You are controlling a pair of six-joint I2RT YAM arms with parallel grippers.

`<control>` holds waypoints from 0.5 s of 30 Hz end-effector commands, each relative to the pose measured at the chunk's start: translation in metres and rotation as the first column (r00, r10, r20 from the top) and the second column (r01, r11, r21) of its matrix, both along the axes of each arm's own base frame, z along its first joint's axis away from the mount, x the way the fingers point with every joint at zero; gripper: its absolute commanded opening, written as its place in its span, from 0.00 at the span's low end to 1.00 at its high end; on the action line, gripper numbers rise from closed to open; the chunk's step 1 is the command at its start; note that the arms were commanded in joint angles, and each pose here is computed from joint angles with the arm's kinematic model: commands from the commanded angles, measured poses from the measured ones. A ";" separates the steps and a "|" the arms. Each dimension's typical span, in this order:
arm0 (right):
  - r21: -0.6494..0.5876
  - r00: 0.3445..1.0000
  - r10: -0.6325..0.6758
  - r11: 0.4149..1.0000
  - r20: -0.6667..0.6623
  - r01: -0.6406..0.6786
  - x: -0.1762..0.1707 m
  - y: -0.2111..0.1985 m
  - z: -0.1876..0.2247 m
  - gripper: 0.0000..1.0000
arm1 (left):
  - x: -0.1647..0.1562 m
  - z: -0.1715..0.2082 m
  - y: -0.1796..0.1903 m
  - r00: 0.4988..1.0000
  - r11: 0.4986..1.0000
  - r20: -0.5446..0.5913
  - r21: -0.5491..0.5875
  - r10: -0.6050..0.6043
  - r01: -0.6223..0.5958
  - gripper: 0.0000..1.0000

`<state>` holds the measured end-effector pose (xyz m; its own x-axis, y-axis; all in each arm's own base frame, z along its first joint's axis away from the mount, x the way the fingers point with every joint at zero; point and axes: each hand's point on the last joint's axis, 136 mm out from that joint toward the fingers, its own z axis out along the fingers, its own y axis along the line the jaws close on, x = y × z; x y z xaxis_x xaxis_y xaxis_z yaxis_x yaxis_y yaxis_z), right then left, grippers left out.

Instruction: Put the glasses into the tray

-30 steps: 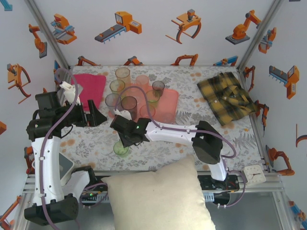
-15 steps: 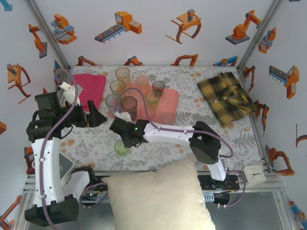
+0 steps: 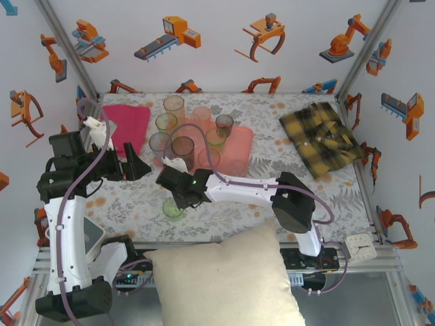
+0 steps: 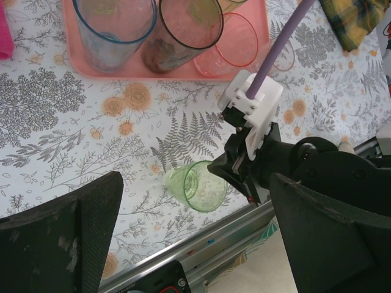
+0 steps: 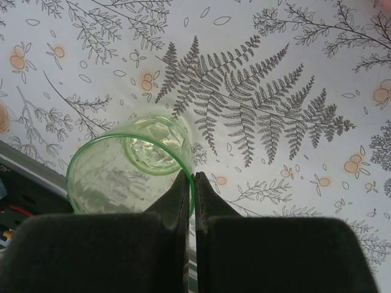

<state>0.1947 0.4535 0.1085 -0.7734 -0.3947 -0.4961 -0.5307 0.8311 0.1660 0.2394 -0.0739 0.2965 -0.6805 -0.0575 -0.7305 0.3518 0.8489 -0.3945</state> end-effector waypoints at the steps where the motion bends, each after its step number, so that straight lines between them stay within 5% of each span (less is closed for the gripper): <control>1: 0.060 0.999 0.011 0.998 0.042 -0.013 -0.004 -0.008 0.042 0.04 | 0.000 0.002 0.002 1.000 1.000 0.016 0.000 0.010 -0.010 0.97; 15: 0.119 0.987 -0.104 0.989 0.123 0.090 0.029 -0.114 0.137 0.05 | -0.002 0.004 0.004 0.999 1.000 0.026 0.005 0.023 -0.023 0.97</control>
<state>0.2096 0.3752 0.2429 -0.7301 -0.2624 -0.6310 -0.5116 0.8220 0.2501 0.2384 -0.0714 0.2981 -0.6727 -0.0608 -0.7374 0.3445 0.8563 -0.3848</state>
